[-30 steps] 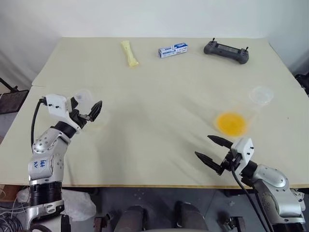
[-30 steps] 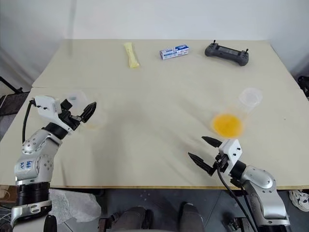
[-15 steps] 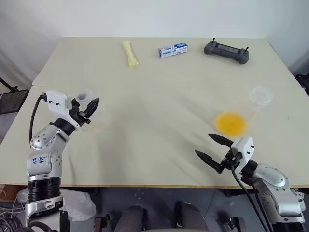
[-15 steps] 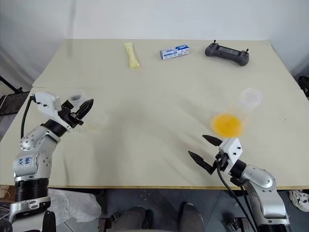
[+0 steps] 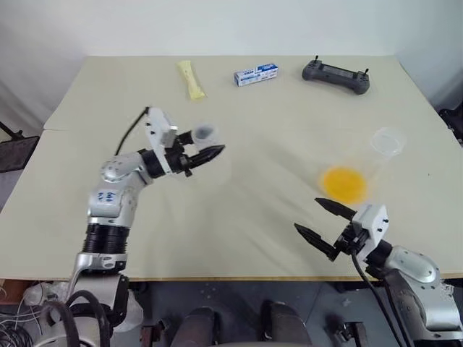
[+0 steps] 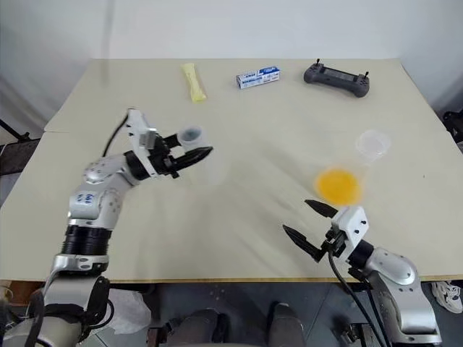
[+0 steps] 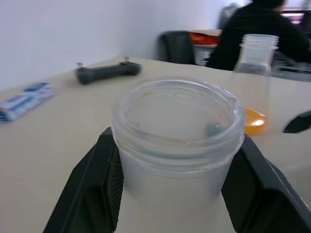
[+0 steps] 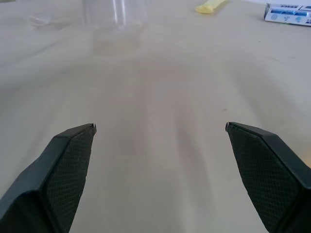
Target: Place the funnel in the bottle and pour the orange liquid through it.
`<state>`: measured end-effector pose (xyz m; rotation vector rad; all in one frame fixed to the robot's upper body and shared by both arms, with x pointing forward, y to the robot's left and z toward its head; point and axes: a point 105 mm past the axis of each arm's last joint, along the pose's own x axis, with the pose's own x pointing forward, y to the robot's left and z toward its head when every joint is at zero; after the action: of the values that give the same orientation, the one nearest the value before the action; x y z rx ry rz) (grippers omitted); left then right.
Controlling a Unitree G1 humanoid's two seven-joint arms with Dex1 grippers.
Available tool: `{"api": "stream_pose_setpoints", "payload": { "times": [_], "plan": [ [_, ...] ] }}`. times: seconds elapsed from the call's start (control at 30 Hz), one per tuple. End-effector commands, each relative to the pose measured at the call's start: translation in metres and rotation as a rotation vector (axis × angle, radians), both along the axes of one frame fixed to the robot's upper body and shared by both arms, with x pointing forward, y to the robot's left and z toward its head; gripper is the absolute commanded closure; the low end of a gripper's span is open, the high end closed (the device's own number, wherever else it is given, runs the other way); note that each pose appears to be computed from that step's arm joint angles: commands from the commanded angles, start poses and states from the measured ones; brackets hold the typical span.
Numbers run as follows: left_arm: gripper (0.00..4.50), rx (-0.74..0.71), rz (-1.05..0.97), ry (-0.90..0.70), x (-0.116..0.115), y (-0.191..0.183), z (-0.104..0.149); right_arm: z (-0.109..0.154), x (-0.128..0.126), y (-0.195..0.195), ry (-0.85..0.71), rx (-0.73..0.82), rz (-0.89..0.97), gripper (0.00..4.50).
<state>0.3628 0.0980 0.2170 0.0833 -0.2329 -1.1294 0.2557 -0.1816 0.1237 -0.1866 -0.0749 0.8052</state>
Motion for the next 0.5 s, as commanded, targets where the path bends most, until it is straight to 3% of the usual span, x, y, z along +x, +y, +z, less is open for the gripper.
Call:
{"api": "stream_pose_setpoints", "payload": {
  "times": [0.03, 0.2, 0.5],
  "plan": [
    [2.20, -0.008, -0.090, -0.026, -0.001, -0.021, 0.008, 0.022, -0.008, 0.003, -0.080, -0.021, 0.030, 0.00],
    [2.20, 0.060, -0.150, -0.039, 0.005, -0.043, -0.001, 0.038, -0.013, 0.003, -0.134, -0.031, -0.003, 0.00],
    [2.20, 0.116, -0.206, -0.060, 0.005, -0.051, -0.010, 0.040, -0.020, 0.006, -0.134, -0.033, -0.032, 0.00]
  ]
}}
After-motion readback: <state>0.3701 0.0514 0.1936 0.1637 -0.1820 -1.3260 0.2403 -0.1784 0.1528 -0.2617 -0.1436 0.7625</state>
